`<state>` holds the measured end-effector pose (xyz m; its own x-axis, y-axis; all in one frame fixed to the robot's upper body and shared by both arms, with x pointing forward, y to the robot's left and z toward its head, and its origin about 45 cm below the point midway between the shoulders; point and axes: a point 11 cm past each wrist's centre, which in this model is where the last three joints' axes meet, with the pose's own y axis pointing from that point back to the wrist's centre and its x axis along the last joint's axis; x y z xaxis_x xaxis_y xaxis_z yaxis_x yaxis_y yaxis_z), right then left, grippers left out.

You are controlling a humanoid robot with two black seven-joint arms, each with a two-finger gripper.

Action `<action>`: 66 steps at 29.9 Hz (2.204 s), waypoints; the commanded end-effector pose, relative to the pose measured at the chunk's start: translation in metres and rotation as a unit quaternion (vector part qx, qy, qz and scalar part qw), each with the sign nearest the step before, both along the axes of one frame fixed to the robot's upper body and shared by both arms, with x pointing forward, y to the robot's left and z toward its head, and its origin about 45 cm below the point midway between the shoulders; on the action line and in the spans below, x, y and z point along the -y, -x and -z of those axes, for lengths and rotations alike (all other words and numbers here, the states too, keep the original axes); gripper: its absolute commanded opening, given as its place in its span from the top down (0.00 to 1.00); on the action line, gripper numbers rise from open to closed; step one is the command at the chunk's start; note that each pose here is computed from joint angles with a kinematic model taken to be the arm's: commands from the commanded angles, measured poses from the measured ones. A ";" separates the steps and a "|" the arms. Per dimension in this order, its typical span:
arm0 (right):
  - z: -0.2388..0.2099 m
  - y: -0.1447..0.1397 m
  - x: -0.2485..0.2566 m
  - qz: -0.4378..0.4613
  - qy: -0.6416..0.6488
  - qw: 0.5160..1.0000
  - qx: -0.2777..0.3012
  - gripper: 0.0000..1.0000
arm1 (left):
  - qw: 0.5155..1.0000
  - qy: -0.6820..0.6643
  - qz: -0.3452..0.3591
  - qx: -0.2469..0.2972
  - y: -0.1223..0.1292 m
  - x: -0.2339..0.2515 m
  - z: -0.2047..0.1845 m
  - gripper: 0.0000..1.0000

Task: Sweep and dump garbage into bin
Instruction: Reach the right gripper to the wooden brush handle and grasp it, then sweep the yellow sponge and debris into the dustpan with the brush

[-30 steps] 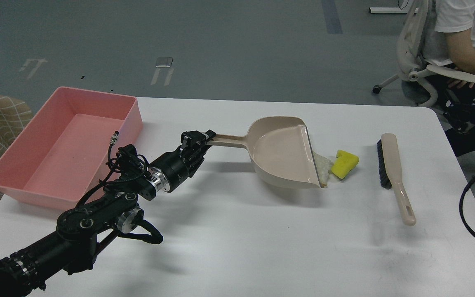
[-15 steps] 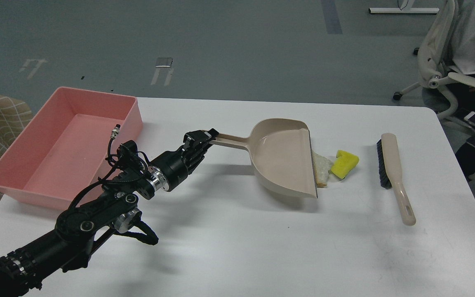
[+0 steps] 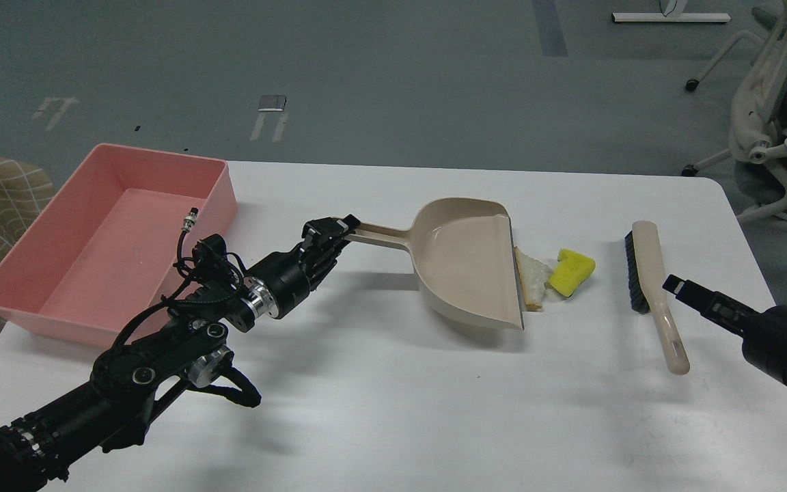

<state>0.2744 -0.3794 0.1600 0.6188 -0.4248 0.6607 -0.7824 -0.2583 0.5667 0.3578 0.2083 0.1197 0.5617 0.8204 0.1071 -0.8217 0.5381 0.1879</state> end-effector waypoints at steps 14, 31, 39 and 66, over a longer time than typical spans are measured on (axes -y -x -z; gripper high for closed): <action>0.030 0.007 -0.016 0.031 0.002 0.999 -0.030 0.43 | 1.000 0.003 0.000 0.001 0.002 0.000 0.001 0.99; 0.031 0.008 -0.019 0.029 0.007 0.999 -0.035 0.72 | 1.000 0.000 -0.004 0.002 0.001 -0.007 0.000 0.99; 0.030 0.007 -0.019 0.029 0.007 0.999 -0.033 0.72 | 1.000 0.001 -0.005 0.003 0.000 -0.007 -0.001 0.99; 0.018 0.013 -0.055 -0.042 -0.038 0.998 -0.042 1.00 | 1.000 -0.019 -0.012 0.005 0.000 -0.010 0.002 1.00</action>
